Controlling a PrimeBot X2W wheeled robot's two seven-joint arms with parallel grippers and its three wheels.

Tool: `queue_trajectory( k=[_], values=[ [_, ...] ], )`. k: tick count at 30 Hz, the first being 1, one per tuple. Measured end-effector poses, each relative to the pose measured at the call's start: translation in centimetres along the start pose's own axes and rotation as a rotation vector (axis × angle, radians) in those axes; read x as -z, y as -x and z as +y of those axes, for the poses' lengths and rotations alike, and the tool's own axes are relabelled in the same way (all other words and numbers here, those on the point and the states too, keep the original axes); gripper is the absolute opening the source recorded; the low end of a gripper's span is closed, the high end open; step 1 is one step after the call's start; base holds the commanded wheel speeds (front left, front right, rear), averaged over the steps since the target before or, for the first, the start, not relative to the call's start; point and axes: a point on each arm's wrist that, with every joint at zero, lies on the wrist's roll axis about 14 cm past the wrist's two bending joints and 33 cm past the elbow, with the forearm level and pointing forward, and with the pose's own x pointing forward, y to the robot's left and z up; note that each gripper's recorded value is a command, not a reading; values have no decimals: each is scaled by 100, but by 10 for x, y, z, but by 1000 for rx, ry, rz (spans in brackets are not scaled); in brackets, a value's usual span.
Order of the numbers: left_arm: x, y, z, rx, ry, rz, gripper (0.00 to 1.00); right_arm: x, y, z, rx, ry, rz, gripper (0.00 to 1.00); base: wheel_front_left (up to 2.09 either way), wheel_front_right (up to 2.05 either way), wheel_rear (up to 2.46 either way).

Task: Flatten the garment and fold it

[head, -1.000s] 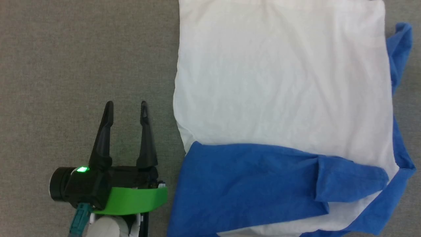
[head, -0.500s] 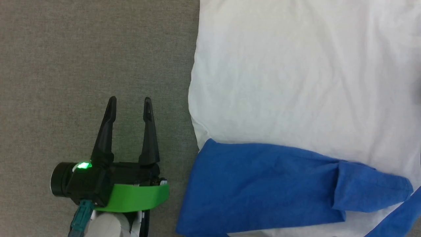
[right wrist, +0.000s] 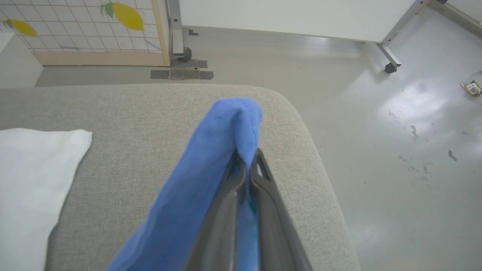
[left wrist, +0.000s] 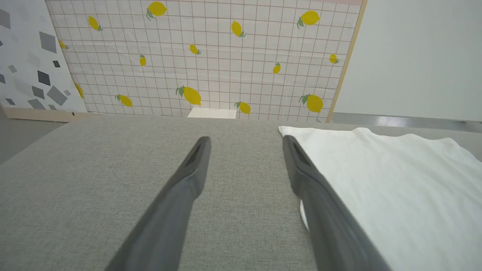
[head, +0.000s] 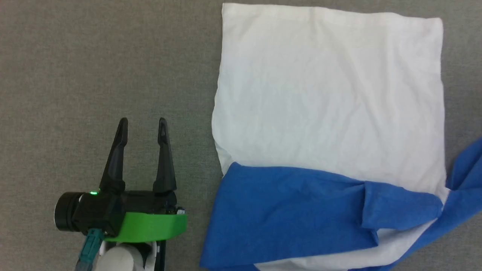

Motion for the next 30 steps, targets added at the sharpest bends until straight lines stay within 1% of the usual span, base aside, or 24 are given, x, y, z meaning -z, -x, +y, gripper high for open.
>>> queue_trajectory(
  k=[3, 6, 9, 11, 19, 22, 25, 28, 30],
  values=[
    [-9, 7, 0, -2, 6, -15, 100, -2, 21, -34, 69, -31, -10, 0, 0, 0, 0],
    [-20, 15, 1, -4, 11, -33, 100, 5, 47, -69, 143, -71, -6, 0, 0, 0, 0],
    [-30, 24, 2, -9, 15, -50, 100, 16, 72, -94, 195, -95, 12, 0, 0, 0, 0],
    [-35, 30, 2, -11, 17, -59, 100, 25, 86, -104, 215, -116, 25, 0, 0, 0, 0],
    [-54, 51, 2, -11, 37, -94, 100, 62, 136, -124, 241, -207, 104, 0, 0, 0, 0],
    [-61, 56, 2, -5, 35, -113, 100, 62, 153, -137, 267, -209, 91, 0, 0, 0, 0],
    [-67, 59, 0, 3, 39, -129, 100, 55, 164, -143, 272, -219, 61, 0, 0, 0, 0],
    [-70, 60, -3, 11, 43, -137, 100, 45, 170, -142, 257, -193, 33, 0, 0, 0, 0],
    [-70, 60, -4, 16, 45, -136, 100, 41, 170, -132, 222, -184, 28, 0, 0, 0, 0]
  ],
)
